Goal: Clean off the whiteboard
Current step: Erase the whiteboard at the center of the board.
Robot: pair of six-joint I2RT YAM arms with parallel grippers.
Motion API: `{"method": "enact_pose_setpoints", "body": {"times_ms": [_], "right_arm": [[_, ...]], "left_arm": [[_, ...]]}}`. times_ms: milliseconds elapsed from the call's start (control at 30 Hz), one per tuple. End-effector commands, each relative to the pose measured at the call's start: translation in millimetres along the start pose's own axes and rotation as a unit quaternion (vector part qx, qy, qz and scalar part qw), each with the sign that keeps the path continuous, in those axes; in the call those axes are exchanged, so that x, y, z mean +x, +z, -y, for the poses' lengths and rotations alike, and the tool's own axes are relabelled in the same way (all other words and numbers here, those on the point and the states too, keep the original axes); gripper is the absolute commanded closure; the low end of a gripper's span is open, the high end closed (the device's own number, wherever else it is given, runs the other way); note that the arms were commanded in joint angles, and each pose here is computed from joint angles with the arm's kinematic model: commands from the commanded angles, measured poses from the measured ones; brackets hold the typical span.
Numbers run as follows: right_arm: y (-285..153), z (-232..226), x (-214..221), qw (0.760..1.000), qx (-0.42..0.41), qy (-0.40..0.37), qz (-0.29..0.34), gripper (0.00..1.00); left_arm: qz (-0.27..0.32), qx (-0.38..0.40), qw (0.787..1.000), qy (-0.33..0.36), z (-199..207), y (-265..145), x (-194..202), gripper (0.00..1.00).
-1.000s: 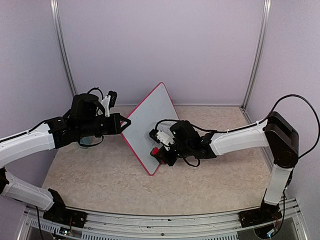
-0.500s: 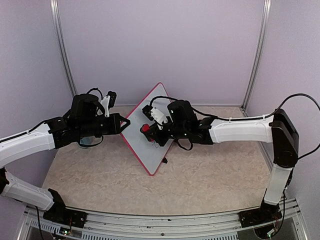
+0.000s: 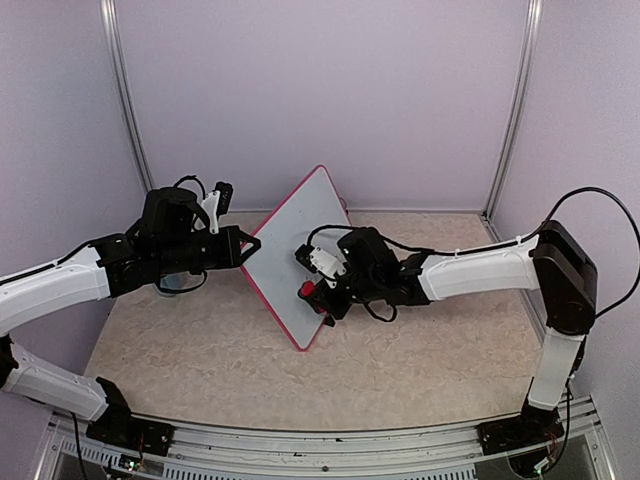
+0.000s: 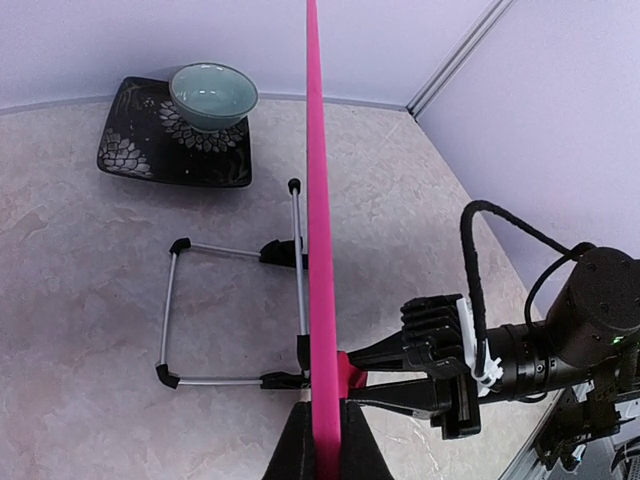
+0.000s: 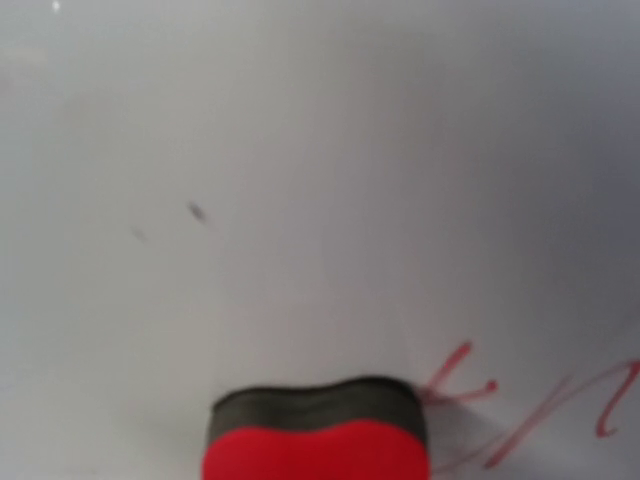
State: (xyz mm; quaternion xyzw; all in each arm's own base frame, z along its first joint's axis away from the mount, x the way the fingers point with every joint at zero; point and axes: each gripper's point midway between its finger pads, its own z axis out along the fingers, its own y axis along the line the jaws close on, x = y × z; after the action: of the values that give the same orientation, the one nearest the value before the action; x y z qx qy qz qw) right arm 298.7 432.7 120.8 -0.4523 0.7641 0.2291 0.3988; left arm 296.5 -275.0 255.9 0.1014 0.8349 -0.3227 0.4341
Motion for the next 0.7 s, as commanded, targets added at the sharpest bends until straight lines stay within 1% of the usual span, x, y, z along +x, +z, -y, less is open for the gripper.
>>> {"method": "enact_pose_setpoints", "body": {"times_ms": [0, 133, 200, 267, 367, 667], "right_arm": [[-12.8, -31.5, -67.4, 0.996, -0.029, -0.044, 0.068, 0.99], [-21.8, -43.7, -105.0, 0.993, -0.031, -0.067, 0.096, 0.99], [-22.2, -47.6, -111.4, 0.992, -0.032, -0.071, 0.099, 0.99], [-20.1, -47.9, -108.7, 0.993, -0.03, -0.07, 0.095, 0.99], [-15.5, -46.6, -92.6, 0.994, -0.027, -0.066, 0.081, 0.99], [1.3, -41.8, -1.6, 0.999, -0.021, -0.038, 0.001, 0.99]], "left_arm": [[-0.066, 0.038, 0.997, 0.013, 14.5, 5.4, 33.5, 1.0], [-0.064, 0.034, 0.997, 0.013, 13.7, 3.9, 31.6, 1.0], [-0.063, 0.035, 0.997, 0.014, 14.2, 4.0, 31.0, 1.0], [-0.063, 0.036, 0.997, 0.013, 14.9, 4.6, 30.4, 1.0], [-0.063, 0.037, 0.997, 0.014, 15.4, 4.5, 29.9, 1.0], [-0.063, 0.038, 0.997, 0.016, 15.0, 5.2, 31.4, 1.0]]}}
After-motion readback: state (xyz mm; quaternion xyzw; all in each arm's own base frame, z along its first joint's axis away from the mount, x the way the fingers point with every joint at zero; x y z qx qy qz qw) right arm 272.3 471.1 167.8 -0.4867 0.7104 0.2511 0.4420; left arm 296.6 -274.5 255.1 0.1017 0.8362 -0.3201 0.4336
